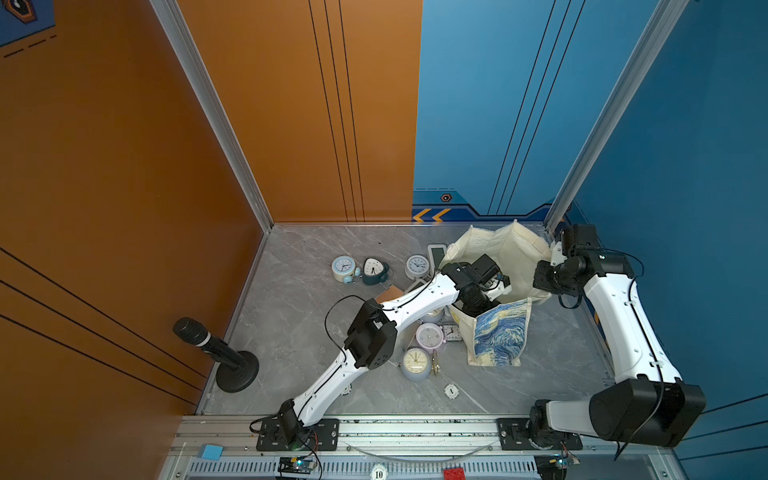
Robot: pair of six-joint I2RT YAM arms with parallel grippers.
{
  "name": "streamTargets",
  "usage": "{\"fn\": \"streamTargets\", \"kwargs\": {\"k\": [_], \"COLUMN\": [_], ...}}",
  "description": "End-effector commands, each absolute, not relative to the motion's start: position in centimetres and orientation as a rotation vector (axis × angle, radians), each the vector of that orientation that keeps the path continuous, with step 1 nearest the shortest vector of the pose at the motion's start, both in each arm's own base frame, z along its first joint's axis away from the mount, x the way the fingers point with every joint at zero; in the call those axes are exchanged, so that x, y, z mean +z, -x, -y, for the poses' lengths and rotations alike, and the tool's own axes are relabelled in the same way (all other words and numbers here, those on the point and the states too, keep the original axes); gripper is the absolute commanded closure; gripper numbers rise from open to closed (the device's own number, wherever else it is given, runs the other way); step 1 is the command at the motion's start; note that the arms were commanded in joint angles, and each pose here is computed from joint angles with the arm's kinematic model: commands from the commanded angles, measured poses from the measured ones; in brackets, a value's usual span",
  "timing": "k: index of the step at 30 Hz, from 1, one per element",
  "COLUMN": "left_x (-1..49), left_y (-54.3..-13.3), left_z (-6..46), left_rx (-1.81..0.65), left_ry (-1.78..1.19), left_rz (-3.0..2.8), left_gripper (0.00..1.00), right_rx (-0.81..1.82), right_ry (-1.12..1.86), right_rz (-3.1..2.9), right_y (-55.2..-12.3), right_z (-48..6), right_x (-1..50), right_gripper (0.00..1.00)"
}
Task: Put the alarm clock into the canvas bag
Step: Place the alarm at the canvas bag.
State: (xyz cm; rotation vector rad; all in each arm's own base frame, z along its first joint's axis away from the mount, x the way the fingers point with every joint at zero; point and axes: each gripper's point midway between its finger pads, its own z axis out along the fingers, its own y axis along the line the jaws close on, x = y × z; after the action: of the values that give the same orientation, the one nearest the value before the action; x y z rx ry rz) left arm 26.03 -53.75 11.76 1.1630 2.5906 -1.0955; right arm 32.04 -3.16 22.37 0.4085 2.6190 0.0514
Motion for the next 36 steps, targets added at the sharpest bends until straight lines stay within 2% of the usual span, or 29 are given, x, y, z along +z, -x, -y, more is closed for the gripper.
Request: {"fn": "streamTargets", "kwargs": {"k": [1, 5, 9, 26, 36], "left_x": [16.7, 18.2, 19.6, 27.1, 31.5], "left_y": [-26.2, -26.4, -26.6, -28.8, -30.3], "left_z": [53.9, 53.8, 53.6, 51.5, 48.2], "left_rx": [-1.117, -1.118, -1.111, -1.028, -0.936], "left_ry": [-1.167, -1.150, -1.135, -0.999, -0.910], "left_rz": [-2.480, -2.452, -2.423, -2.287, -2.213], "left_gripper": [0.06, 0.02, 0.01, 0.10, 0.12], "right_rx": [0.080, 0.082, 0.080, 0.078, 0.076], "right_ry": [-0.406, -0.404, -0.403, -0.403, -0.400], "right_rz": [-2.626, -2.627, -2.627, -2.627, -2.628], "right_y": [-32.2, -32.2, -32.1, -32.0, -31.9], "right_z": [2.8, 2.7, 2.7, 2.7, 2.7], "right_x": [22.5, 22.5, 22.5, 22.5, 22.4], "right_gripper": [0.92, 0.92, 0.92, 0.92, 0.92]}}
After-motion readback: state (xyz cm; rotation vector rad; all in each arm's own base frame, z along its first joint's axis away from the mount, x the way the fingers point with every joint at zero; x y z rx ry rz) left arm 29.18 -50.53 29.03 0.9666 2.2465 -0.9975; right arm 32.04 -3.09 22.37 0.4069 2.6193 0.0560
